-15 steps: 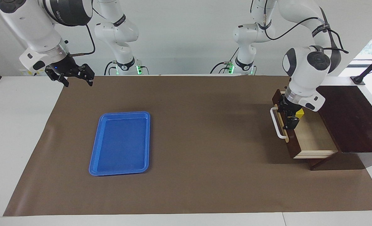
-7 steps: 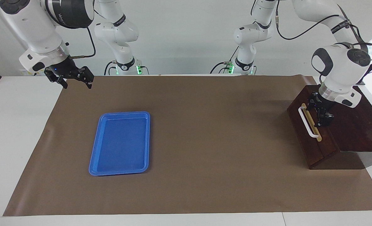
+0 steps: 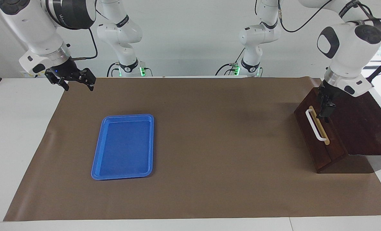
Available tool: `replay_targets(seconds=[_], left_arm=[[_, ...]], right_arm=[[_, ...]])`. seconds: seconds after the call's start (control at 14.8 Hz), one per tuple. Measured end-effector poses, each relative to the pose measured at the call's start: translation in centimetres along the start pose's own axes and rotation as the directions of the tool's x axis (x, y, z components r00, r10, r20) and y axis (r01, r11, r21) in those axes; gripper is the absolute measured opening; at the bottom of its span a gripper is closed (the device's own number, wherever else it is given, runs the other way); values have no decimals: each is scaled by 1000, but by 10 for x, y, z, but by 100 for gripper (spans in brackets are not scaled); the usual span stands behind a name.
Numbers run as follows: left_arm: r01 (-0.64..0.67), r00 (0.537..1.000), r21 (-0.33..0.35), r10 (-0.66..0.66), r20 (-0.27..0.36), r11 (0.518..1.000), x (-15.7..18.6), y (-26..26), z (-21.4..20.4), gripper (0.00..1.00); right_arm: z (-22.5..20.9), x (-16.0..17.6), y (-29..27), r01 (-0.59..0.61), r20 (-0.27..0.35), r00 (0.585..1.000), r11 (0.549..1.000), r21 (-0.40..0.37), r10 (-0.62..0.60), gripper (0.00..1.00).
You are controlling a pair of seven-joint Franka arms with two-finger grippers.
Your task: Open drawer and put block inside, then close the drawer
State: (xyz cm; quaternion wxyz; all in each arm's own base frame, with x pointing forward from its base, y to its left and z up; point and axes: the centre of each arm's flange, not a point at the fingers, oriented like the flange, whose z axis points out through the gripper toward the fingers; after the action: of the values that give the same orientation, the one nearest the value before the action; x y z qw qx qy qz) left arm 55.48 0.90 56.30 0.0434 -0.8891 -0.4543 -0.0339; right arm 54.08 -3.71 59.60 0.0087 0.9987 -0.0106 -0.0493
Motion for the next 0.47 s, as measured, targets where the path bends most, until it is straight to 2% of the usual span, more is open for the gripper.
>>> replay_targets(seconds=[0.07,0.2,0.34,0.47], left_arm=[[-111,994,7,111,21,994,-12,-6,-17,100],[-301,952,-9,301,61,954,-26,-18,-35,100],[-464,882,-35,465,72,885,-30,-20,-40,100],[-566,819,-42,568,80,823,-31,-19,-36,100]], right_arm=[[0,0,0,0,-1,1000,1000,0,0,100],[0,0,0,-1,-1,1000,1000,0,1,100],[0,0,1,-2,-1,1000,1000,0,2,100],[0,0,1,-2,-1,1000,1000,0,2,100]])
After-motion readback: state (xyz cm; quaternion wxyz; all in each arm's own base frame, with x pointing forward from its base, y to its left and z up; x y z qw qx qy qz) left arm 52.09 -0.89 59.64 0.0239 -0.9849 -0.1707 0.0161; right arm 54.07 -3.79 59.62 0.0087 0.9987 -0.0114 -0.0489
